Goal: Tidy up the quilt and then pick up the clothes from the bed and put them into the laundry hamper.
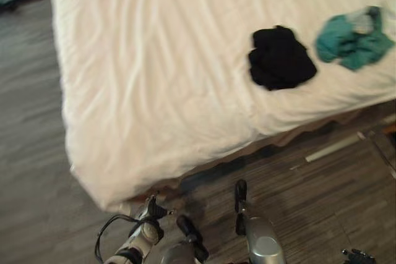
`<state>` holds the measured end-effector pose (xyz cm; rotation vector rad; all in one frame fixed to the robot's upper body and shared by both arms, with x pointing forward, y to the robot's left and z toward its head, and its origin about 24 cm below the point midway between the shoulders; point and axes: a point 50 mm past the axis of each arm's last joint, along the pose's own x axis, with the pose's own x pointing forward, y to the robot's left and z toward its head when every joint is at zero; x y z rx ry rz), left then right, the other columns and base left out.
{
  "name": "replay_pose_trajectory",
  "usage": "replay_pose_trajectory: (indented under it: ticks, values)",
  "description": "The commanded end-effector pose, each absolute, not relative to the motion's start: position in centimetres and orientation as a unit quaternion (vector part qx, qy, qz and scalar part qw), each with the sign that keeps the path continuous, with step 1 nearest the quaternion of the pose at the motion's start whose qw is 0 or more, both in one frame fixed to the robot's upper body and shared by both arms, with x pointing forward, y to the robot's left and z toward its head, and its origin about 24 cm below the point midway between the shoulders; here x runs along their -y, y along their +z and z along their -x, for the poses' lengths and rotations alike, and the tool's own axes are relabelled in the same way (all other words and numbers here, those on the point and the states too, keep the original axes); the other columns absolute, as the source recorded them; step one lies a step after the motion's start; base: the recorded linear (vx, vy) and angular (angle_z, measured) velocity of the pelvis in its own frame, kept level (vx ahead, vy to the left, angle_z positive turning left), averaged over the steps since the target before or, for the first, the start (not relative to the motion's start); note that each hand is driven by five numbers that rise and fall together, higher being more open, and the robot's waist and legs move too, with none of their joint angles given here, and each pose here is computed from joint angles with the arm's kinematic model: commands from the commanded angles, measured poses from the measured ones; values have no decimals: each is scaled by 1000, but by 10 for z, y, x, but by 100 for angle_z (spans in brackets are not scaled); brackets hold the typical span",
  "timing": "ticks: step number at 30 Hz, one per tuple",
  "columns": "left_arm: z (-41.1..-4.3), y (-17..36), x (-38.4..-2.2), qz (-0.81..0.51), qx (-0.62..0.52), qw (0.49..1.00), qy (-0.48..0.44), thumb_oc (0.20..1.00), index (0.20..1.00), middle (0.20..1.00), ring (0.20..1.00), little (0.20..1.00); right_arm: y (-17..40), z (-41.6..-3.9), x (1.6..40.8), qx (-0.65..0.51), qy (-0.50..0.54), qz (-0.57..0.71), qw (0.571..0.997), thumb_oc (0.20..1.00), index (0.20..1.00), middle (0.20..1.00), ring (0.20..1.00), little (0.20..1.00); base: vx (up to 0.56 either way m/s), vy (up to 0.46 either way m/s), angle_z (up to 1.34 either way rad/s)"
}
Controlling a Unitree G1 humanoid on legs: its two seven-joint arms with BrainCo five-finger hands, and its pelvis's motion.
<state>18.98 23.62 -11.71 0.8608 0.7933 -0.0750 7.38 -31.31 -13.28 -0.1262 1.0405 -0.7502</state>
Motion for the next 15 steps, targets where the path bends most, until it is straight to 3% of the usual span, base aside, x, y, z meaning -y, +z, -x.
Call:
replay_pose_trajectory:
  ticks: [1,4,8,11,13,15]
  values:
    - [-185,-121,-236,-410,-385,825,-51,1000,1000,1000,1000,1000,-136,-99,293,-478,-279,82,829,1000,1000,1000,1000,1000,218,-145,-190]
    - [-165,-130,-240,-435,-411,796,-90,1000,1000,1000,1000,1000,-139,-105,278,-482,-209,121,842,1000,1000,1000,1000,1000,232,-263,-164]
    - [-162,-132,-243,-428,-419,798,-65,1000,1000,1000,1000,1000,-126,-158,257,-427,-85,240,868,1000,1000,1000,1000,1000,182,-228,-209]
    - [-169,-133,-227,-388,-414,823,-24,1000,1000,1000,1000,1000,-113,-196,225,-364,-11,274,890,1000,1000,1000,1000,1000,152,229,-270]
    - [-179,-130,-219,-367,-400,840,-17,1000,1000,1000,1000,1000,-113,-198,218,-358,-5,268,894,1000,1000,1000,1000,1000,313,238,-283]
    - [-189,-126,-214,-358,-385,851,-16,1000,1000,1000,1000,1000,-116,-194,219,-367,-10,267,891,1000,1000,1000,1000,1000,500,311,-160]
